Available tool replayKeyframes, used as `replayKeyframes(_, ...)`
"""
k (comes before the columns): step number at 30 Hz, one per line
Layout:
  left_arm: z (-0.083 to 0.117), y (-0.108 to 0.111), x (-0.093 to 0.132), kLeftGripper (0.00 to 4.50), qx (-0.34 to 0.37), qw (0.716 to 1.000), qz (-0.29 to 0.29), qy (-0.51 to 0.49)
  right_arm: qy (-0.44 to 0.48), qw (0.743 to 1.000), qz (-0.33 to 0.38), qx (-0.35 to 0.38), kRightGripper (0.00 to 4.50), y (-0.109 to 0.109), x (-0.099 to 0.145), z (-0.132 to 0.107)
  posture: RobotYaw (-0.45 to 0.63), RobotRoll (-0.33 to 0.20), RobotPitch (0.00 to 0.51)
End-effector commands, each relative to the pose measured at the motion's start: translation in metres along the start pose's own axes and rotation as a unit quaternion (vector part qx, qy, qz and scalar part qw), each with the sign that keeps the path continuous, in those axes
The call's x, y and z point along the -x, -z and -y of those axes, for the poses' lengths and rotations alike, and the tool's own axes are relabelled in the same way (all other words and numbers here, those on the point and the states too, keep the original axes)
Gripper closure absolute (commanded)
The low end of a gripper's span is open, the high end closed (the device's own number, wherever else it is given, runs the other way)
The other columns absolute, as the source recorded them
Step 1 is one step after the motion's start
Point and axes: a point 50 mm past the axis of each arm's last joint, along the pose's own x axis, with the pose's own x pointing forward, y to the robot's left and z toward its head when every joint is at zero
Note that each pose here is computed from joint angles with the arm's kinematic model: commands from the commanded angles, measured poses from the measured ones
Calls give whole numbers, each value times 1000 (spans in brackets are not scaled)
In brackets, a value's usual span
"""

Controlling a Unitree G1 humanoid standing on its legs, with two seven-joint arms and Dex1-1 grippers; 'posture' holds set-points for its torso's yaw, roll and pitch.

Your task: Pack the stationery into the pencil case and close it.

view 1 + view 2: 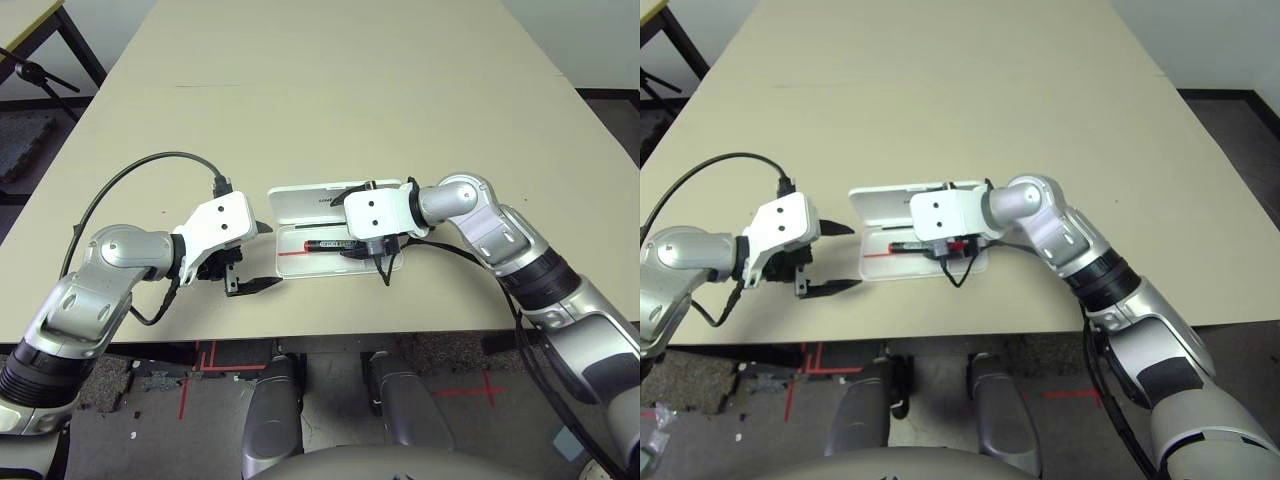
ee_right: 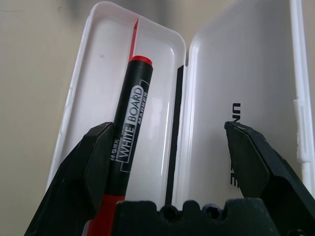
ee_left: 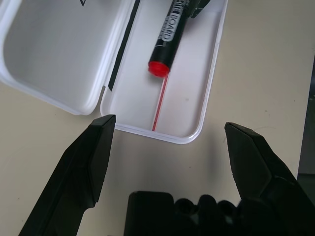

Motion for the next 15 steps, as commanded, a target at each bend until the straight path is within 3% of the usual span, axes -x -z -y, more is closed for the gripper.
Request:
replayKeyframes(1,5,-4,-3,0,-4,1000,6,12,15,1000,6,14,21,-5,-1,5,33,0,173)
replayKeyframes(7,6,-6,-5,0,-4,1000,8,13,22,999,12,26,21,-7,-3,8,36,0,172)
replayKeyframes(15,5,-5,0,0,18,1000,17,-3,-79,989,77,-100,21,-17,13,-12,37,0,172)
